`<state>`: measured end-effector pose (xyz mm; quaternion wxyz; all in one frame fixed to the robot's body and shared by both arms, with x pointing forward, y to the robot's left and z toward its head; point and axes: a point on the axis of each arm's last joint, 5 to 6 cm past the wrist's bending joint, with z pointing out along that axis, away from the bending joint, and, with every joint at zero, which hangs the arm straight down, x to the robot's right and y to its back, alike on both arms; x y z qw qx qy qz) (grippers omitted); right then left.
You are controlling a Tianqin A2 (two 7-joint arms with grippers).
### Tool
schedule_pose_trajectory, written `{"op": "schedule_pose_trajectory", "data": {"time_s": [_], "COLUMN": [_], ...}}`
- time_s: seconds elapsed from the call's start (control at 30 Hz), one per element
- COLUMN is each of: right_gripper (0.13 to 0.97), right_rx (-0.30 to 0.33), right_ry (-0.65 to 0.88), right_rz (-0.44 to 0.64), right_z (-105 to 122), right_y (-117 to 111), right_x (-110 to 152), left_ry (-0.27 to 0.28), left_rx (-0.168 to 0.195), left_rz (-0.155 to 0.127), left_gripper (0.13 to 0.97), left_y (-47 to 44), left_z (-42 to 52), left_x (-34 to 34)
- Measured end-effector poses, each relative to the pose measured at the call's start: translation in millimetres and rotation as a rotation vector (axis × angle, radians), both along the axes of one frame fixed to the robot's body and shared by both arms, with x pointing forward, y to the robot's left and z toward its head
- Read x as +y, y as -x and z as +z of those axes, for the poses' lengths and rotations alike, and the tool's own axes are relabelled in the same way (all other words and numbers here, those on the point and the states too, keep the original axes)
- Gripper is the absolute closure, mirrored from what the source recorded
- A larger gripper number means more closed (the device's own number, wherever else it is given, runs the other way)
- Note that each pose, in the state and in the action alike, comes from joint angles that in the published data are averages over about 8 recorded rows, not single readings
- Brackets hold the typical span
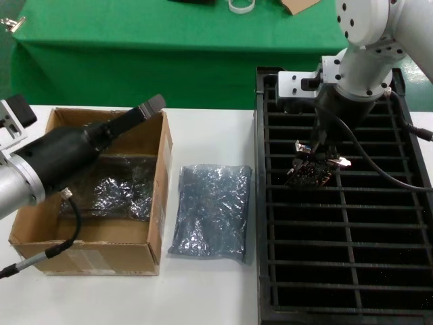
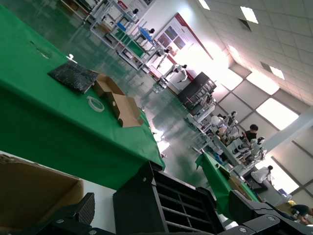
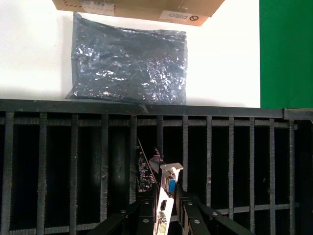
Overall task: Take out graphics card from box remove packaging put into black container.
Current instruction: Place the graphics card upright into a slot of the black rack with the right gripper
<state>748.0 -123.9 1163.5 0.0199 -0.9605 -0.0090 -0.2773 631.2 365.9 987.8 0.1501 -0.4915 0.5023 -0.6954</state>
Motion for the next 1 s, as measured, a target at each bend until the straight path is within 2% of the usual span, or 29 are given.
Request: {"op": "schedule_pose_trajectory", "data": {"time_s": [0.2, 0.57, 0.77, 0.9, 1.0], "right_gripper": [0.873, 0.727, 0.600, 0.600, 0.521], "right_rx": [-0.002, -0.016, -0.073, -0.138, -0.192], "right_ry": [-0.008, -0.027, -0.061, -0.088, -0.109], "right_rz": [-0.005, -0.022, -0.088, -0.152, -0.205], "right_z": [3, 22, 44, 59, 67], "right_y": [-1, 1, 2, 9, 17], "right_x": [-2, -7, -15, -23, -28], "left_ry": [-0.012, -0.036, -0.060, -0.080, -0.095], "left_rx": [-0.014, -0.045, -0.078, -0.118, -0.155], "left_rz": [0.011, 0.028, 0.045, 0.064, 0.081], "left_gripper": [0.132, 0.132, 0.132, 0.132, 0.132], "left_y": [-0.8, 4.1, 7.2, 8.9, 9.9], "left_z": [1.3, 6.3, 9.2, 13.6, 18.8], "left_x": [5.3, 12.1, 14.7, 15.9, 16.4]}}
